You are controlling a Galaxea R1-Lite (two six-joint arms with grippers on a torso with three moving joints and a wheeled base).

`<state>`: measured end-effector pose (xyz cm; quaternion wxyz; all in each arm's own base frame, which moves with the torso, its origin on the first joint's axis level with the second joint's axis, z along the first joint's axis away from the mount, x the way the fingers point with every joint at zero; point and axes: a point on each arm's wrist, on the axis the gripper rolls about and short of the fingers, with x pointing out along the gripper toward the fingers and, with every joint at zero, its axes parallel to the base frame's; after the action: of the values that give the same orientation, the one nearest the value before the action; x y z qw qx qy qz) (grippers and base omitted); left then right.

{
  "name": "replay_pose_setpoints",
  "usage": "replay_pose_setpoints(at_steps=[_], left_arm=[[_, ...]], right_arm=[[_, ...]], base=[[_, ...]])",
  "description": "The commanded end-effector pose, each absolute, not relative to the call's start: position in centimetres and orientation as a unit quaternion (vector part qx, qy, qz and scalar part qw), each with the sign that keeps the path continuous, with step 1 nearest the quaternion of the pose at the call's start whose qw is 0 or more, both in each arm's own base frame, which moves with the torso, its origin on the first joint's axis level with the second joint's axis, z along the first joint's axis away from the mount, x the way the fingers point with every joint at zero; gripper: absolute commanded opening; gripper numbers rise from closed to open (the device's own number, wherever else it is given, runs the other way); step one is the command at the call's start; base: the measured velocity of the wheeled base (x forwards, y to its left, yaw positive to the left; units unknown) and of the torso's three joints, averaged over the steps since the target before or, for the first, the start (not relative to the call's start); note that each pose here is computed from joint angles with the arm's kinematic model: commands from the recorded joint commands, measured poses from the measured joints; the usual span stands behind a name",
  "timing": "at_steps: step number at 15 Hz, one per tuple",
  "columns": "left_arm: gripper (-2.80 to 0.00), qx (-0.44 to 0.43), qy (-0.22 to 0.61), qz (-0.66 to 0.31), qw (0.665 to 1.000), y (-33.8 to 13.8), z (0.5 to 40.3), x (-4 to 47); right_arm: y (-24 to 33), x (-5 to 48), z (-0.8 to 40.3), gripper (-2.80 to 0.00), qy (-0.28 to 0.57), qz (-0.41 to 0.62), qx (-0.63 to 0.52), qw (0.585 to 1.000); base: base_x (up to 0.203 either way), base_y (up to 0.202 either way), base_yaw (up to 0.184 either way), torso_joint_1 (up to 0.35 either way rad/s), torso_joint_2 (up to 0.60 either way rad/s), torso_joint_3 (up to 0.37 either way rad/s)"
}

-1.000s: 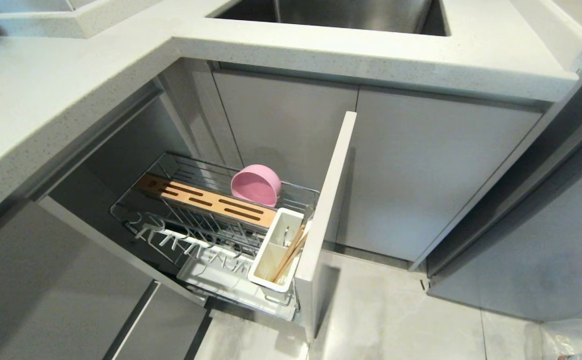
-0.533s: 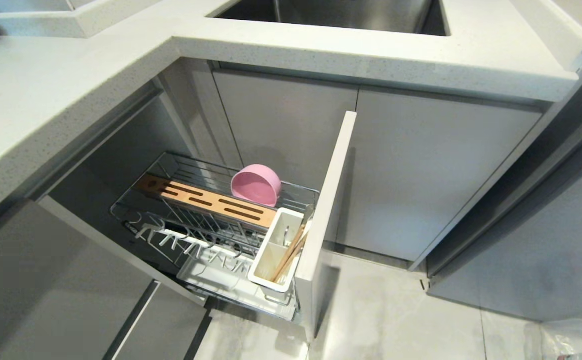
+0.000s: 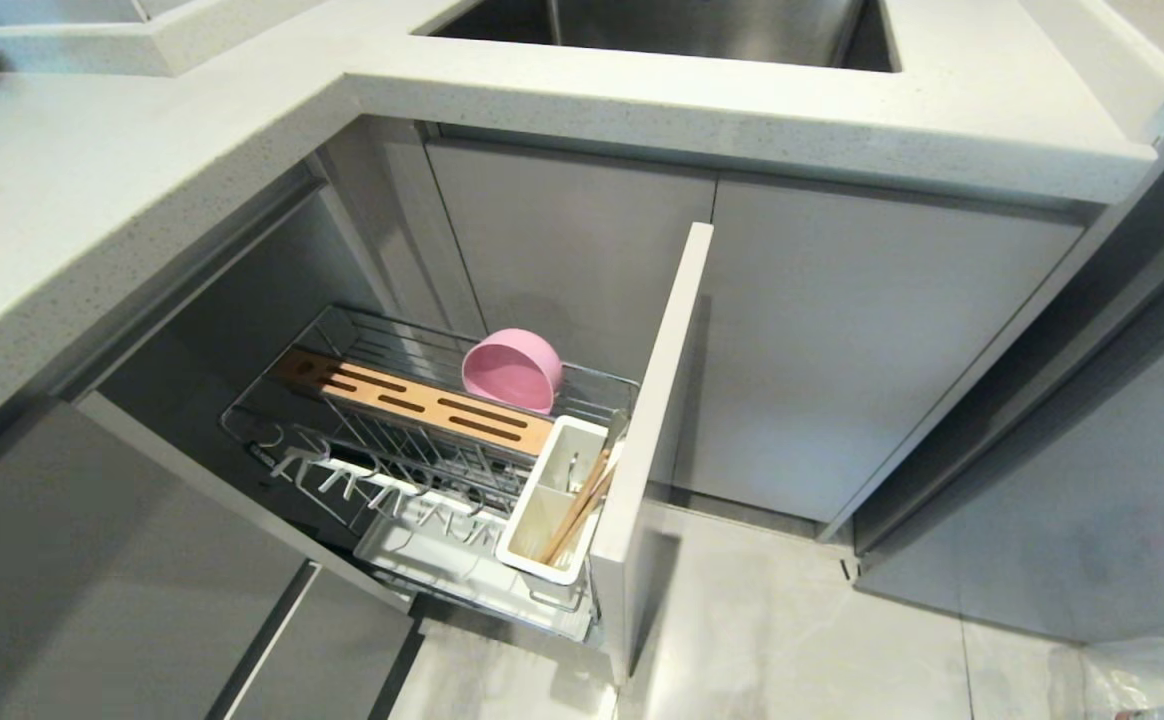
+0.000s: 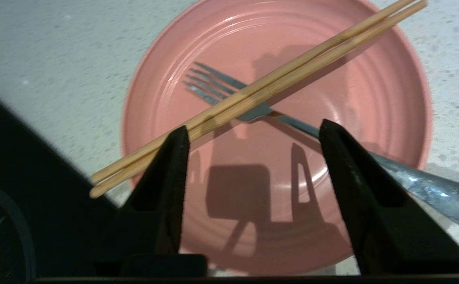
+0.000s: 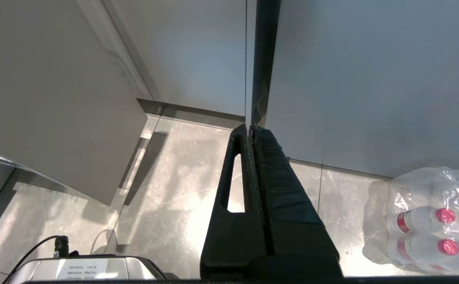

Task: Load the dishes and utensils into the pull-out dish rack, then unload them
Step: Pick up the chopsticks and place it in the cupboard

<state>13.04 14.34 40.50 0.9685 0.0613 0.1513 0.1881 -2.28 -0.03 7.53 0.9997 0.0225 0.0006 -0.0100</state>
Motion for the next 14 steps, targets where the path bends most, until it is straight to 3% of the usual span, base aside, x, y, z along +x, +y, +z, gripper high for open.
replay_pose_setpoints(at_steps=[1, 14], left_arm=[[0.00, 0.056, 0.154, 0.173, 0.971, 14.8, 40.2, 13.5], [0.00, 0.049, 0.151, 0.095, 0.983, 17.1, 39.4, 15.6]], right_arm=[[0.0, -2.3, 7.5, -2.80, 0.001, -0.010, 0.022, 1.000], [0.0, -2.3, 7.5, -2.80, 0.001, -0.010, 0.023, 1.000]], base=[[0.000, 0.000, 0.000, 0.000, 0.00, 0.000], [0.000, 0.000, 0.000, 0.000, 0.00, 0.000]])
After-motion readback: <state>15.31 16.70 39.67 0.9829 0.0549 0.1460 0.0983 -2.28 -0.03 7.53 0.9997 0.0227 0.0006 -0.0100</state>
